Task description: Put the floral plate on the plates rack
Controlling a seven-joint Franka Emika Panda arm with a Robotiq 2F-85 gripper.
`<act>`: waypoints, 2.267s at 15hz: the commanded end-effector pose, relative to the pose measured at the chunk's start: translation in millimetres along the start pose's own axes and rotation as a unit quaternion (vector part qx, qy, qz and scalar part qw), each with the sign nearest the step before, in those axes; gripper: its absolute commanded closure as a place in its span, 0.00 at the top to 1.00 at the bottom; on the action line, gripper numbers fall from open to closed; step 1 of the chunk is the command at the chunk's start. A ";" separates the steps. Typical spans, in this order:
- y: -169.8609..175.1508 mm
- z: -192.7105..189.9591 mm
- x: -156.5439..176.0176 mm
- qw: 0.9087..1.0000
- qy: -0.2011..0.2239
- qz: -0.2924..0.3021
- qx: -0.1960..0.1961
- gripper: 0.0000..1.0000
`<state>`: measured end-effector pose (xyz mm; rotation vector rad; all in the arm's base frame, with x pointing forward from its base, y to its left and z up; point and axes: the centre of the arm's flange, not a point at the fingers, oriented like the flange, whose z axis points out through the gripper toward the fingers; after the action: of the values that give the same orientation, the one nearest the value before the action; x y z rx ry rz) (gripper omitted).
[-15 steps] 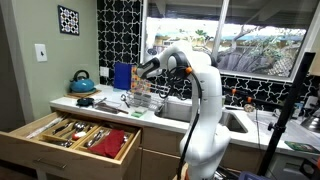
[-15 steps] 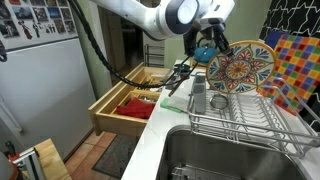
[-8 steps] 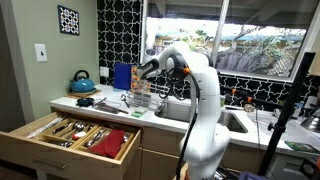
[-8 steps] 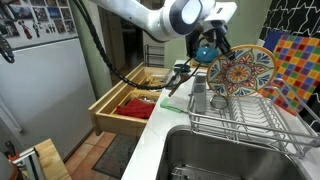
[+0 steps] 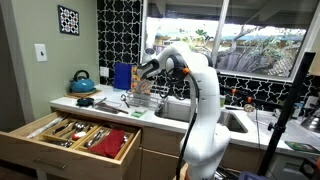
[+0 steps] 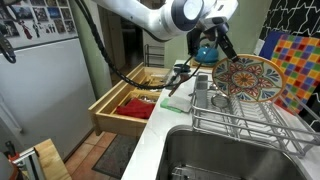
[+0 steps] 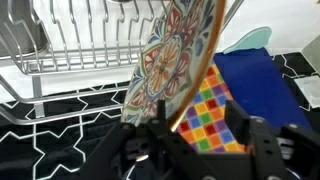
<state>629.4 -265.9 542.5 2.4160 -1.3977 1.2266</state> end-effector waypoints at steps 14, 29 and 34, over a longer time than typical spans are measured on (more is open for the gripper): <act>-2.2 -22.6 2.1 0.999 0.014 -0.019 -0.022 1.00; 20.2 -71.8 4.4 0.996 0.018 -0.005 -0.087 1.00; 65.8 -115.8 4.4 0.995 0.046 -0.012 -0.083 1.00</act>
<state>565.2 -261.2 605.0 2.2571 -1.3787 1.1299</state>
